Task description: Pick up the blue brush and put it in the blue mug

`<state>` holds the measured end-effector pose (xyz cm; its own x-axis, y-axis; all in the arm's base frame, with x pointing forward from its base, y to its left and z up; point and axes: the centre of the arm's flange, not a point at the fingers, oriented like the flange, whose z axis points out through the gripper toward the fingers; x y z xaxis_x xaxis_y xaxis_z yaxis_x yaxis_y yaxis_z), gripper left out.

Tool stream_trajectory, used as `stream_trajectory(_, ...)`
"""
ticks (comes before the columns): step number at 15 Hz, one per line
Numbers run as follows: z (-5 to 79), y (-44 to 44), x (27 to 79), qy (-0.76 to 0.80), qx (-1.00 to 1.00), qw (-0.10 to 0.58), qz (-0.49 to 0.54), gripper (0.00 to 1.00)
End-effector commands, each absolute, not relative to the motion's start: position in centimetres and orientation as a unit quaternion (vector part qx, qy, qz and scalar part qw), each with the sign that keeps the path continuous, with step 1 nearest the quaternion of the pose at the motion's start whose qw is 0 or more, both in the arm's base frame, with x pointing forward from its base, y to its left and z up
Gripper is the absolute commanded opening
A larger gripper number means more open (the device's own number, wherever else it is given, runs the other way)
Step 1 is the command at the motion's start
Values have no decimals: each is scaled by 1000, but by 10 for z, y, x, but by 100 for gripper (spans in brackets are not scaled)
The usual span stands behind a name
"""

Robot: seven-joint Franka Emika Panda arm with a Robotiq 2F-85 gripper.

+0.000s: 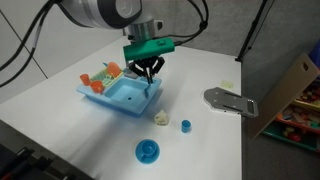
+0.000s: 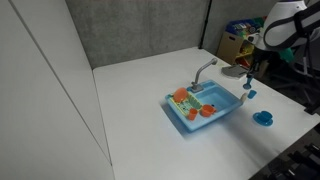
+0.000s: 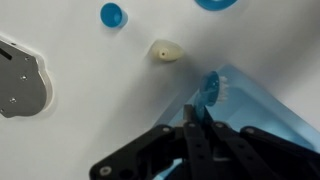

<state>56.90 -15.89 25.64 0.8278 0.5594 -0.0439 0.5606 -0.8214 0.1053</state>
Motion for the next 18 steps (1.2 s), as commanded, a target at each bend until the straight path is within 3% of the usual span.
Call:
stream_trajectory(1,281,-168,540,285,956,74,-9,3)
stream_trajectory(16,288,-182,516,195,979,-1,-54,2)
stream_trajectory(18,287,-182,516,193,980,-3,-54,6)
